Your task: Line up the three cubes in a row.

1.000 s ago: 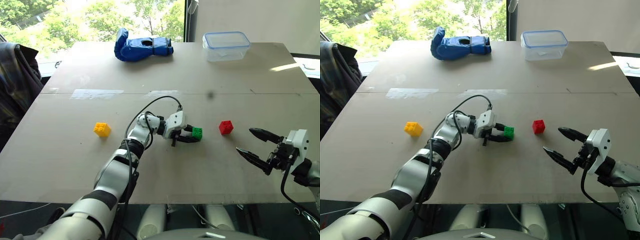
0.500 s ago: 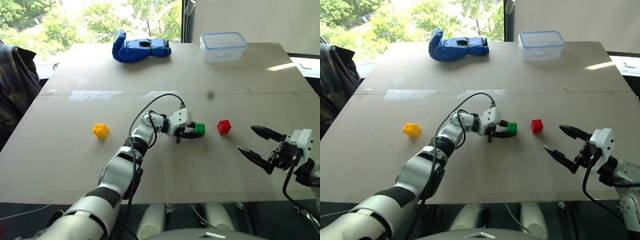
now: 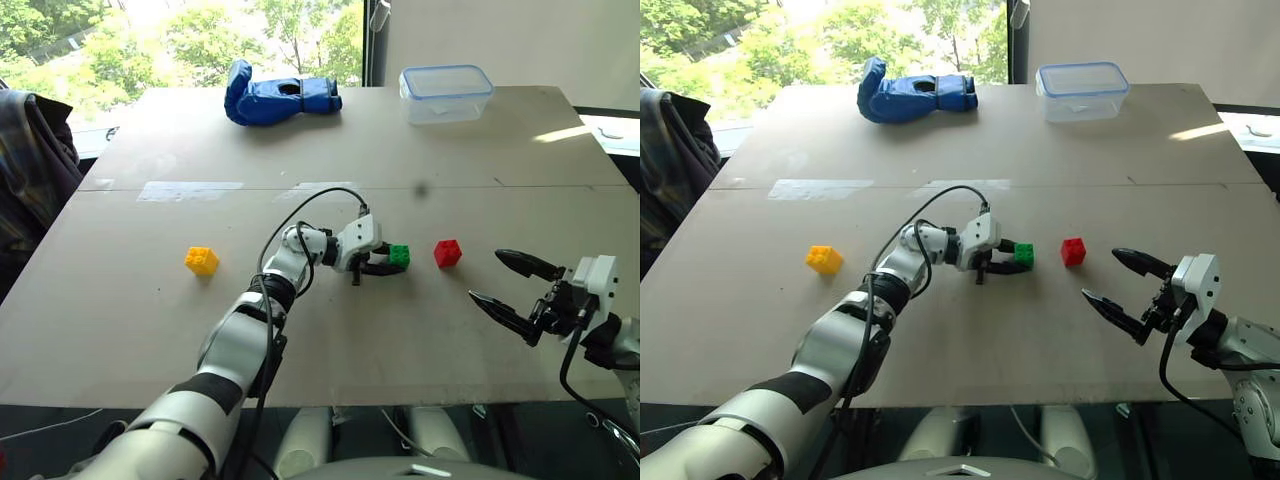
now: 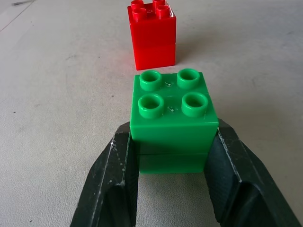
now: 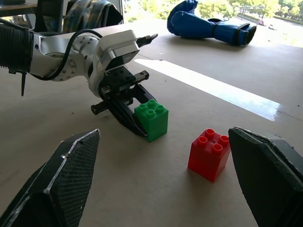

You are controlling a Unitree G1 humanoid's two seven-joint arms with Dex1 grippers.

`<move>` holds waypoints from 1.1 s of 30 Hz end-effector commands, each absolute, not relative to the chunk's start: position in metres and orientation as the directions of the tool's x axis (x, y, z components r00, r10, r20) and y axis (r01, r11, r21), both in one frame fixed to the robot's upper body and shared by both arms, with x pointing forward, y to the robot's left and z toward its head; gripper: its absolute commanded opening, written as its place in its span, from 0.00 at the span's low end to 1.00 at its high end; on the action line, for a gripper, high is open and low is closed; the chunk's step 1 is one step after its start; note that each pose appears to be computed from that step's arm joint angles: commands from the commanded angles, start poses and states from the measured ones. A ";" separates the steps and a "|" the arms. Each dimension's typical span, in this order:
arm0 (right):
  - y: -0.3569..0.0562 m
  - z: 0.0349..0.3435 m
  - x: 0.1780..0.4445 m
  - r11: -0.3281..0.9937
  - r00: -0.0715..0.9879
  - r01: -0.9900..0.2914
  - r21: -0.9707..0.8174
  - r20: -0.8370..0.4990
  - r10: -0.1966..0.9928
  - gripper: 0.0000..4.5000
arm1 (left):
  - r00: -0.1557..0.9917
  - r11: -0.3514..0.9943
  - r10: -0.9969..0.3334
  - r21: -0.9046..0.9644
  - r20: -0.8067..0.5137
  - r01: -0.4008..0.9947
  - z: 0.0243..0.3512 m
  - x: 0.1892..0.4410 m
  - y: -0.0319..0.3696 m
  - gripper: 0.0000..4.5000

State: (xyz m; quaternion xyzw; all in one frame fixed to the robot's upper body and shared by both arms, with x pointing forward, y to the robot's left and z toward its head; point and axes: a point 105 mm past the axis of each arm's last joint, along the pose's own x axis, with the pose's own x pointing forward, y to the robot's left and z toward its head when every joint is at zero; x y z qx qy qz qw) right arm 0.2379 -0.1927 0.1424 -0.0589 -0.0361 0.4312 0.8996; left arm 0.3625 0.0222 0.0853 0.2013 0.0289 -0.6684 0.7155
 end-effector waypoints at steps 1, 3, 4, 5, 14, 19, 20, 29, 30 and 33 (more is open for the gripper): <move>-0.187 0.154 0.236 0.604 0.607 -0.777 -0.179 0.047 0.794 1.00 | 0.126 0.044 -0.927 0.229 -0.355 0.972 0.078 0.366 0.030 0.28; -0.186 0.154 0.236 0.604 0.607 -0.776 -0.179 0.048 0.793 1.00 | 0.128 0.046 -0.926 0.230 -0.355 0.972 0.078 0.366 0.031 0.51; -0.186 0.154 0.236 0.605 0.607 -0.776 -0.179 0.049 0.793 1.00 | 0.136 0.049 -0.925 0.243 -0.355 0.969 0.078 0.367 0.031 0.59; -0.186 0.154 0.236 0.605 0.607 -0.776 -0.179 0.049 0.793 1.00 | 0.141 0.051 -0.924 0.251 -0.356 0.967 0.078 0.367 0.032 0.68; -0.187 0.154 0.235 0.606 0.607 -0.776 -0.178 0.052 0.793 1.00 | 0.174 0.068 -0.917 0.290 -0.359 0.955 0.078 0.370 0.036 1.00; -0.186 0.154 0.234 0.597 0.599 -0.782 -0.177 0.052 0.799 1.00 | 0.117 0.020 -0.944 0.299 -0.310 0.954 0.092 0.364 0.047 1.00; -0.185 0.153 0.234 0.593 0.595 -0.785 -0.179 0.048 0.803 1.00 | 0.082 -0.011 -0.948 0.287 -0.308 0.958 0.096 0.360 0.051 1.00; -0.172 0.155 0.233 0.518 0.518 -0.835 -0.184 0.049 0.854 1.00 | 0.192 0.145 -0.972 0.302 -0.134 0.942 0.169 0.346 0.105 1.00; -0.168 0.155 0.233 0.501 0.500 -0.845 -0.185 0.057 0.864 1.00 | 0.251 0.228 -0.966 0.269 -0.056 0.936 0.181 0.344 0.109 1.00; -0.157 0.157 0.236 0.467 0.461 -0.865 -0.182 0.077 0.884 1.00 | 0.437 0.451 -0.892 0.163 0.114 0.878 0.204 0.326 0.126 1.00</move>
